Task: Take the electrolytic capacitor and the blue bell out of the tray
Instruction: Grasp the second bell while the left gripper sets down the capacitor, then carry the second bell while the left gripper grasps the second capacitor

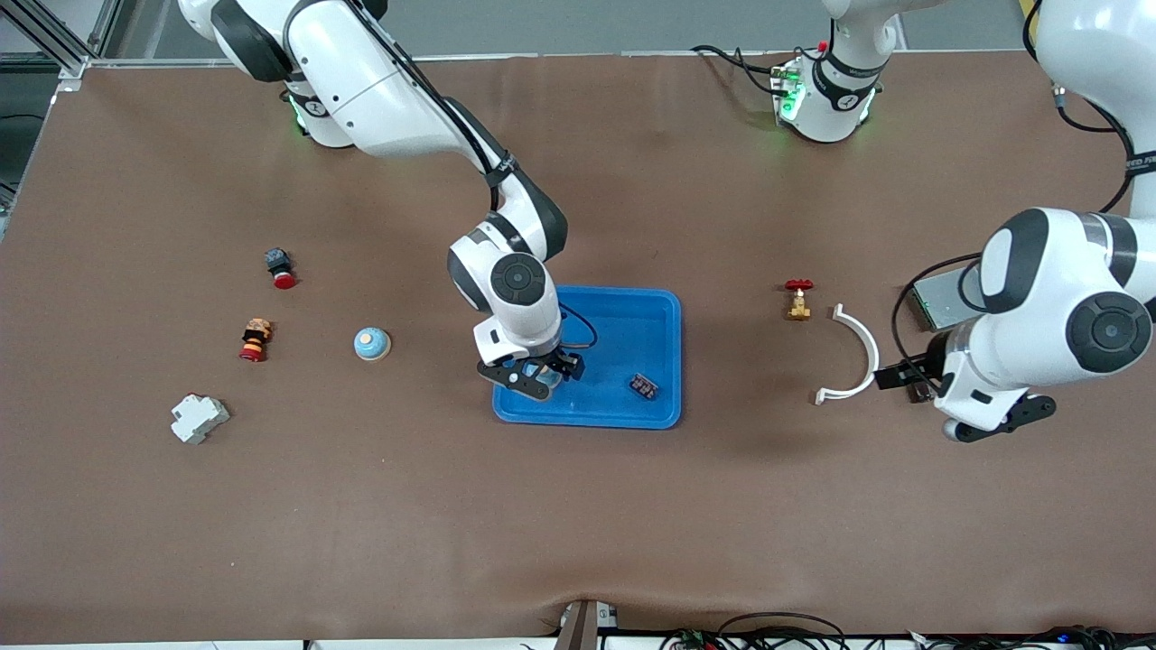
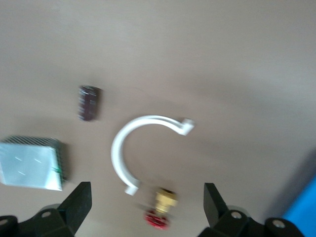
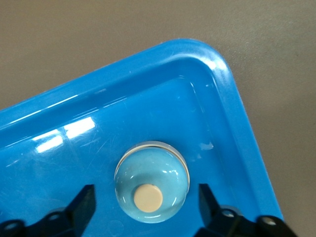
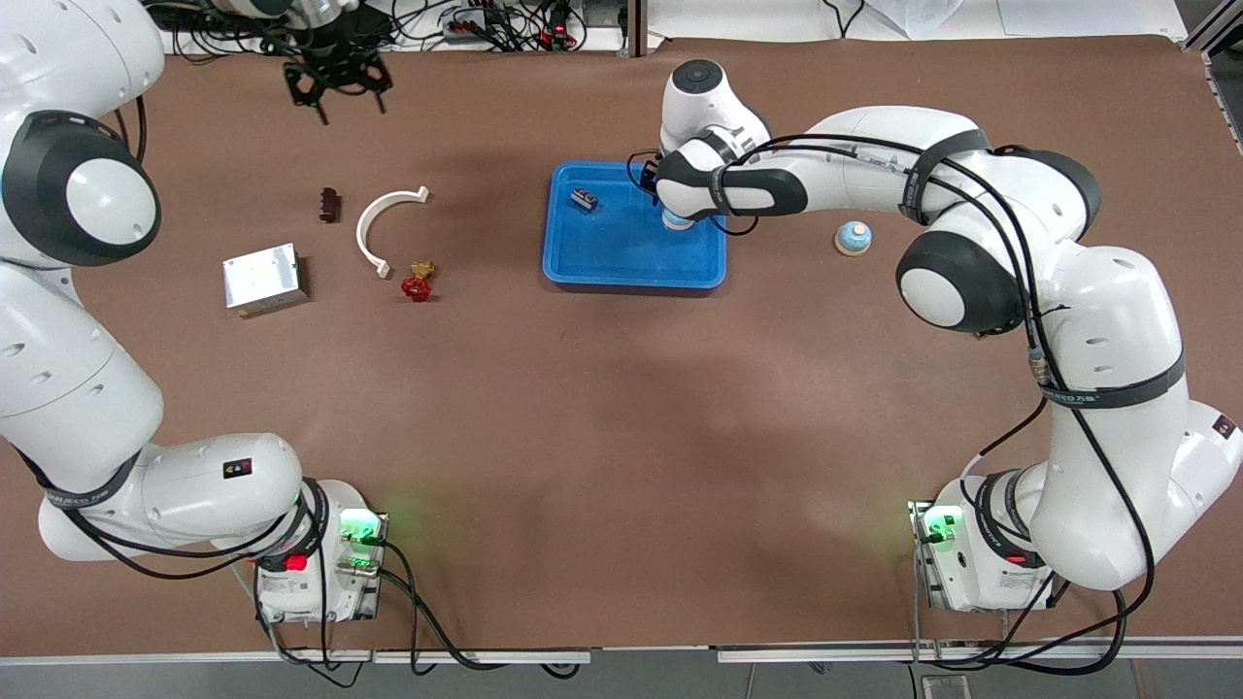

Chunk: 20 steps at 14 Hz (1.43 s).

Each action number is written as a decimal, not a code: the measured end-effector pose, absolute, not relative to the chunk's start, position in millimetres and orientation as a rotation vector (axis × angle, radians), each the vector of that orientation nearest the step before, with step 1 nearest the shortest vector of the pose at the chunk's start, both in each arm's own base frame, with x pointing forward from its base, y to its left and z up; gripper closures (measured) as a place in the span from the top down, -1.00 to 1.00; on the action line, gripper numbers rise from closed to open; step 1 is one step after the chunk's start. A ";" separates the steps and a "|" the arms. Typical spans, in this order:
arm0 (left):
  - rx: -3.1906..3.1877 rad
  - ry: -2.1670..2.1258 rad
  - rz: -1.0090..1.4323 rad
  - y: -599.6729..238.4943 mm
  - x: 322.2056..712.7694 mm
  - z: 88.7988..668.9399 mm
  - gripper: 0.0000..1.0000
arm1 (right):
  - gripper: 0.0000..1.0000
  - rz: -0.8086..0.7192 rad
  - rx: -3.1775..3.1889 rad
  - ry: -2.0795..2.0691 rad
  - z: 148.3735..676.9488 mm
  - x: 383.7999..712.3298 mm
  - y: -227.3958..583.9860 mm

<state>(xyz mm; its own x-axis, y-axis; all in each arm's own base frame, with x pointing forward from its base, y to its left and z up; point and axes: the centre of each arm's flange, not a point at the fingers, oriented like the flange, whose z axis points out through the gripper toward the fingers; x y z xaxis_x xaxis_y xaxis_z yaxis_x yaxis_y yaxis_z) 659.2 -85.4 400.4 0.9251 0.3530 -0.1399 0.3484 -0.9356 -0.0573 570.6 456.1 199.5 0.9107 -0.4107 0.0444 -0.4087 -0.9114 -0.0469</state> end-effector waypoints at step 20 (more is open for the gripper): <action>-3.022 -1.522 0.075 -337.9 654.3 351.4 1.00 | 0.23 0.177 -3.116 0.457 283.6 643.3 353.4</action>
<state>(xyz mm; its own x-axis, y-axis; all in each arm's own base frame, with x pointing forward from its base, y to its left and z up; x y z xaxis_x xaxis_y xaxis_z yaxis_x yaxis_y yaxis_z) 654.3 -337.9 351.4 0.6005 0.7860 -0.1468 0.7966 -0.5721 0.1951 643.3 353.4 283.6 0.9516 -0.2872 -0.1090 -0.2858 -0.9579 0.0284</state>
